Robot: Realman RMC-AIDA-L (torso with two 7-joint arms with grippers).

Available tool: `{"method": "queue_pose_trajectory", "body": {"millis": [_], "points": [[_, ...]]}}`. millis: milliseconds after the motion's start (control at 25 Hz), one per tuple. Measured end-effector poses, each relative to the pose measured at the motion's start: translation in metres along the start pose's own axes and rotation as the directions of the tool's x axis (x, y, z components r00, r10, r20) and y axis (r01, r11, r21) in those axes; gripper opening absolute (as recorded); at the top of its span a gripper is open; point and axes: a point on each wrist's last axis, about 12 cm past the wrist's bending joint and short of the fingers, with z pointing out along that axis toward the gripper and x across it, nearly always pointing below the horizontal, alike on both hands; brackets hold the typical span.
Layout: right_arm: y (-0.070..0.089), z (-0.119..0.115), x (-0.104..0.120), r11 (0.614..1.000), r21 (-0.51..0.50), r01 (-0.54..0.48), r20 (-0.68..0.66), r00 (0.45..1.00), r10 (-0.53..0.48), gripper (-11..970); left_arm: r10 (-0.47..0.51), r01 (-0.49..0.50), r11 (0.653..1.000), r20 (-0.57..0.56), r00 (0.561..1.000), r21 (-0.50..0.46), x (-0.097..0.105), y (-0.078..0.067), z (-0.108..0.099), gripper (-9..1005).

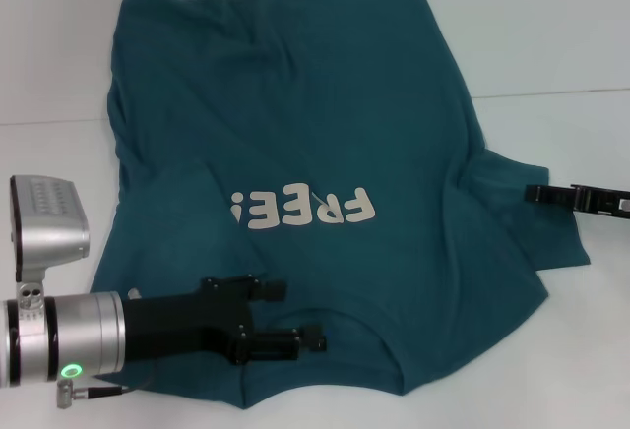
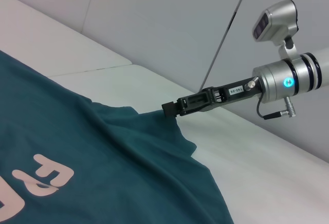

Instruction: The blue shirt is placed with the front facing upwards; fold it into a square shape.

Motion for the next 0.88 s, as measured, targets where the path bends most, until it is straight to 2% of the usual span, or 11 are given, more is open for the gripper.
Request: {"method": "queue_pose_trajectory", "body": {"millis": [160,360,600,880], "points": [[0.0009,0.0039,-0.0003,1.0,0.007,-0.006,0.0,1.0,0.006,818,0.001,-0.001,1.0,-0.001,1.0,-0.002,-0.0003,0.0005,-0.0003,874],[0.0036,0.0061,-0.003,1.0,0.002,-0.004,0.005,1.0,0.004,570,0.001,-0.001,1.0,0.0,1.0,-0.003,-0.0004,0.0006,-0.0003,875],[0.0041,0.0064,-0.0047,1.0,0.002,-0.005,0.005,1.0,0.005,324,0.0,0.0,1.0,0.003,1.0,-0.005,-0.0005,0.0009,-0.0007,875],[0.0024,0.0055,-0.0038,1.0,0.006,-0.012,0.009,1.0,0.012,171,0.0,0.0,1.0,0.002,1.0,-0.012,-0.0004,0.0017,-0.0006,875]]}}
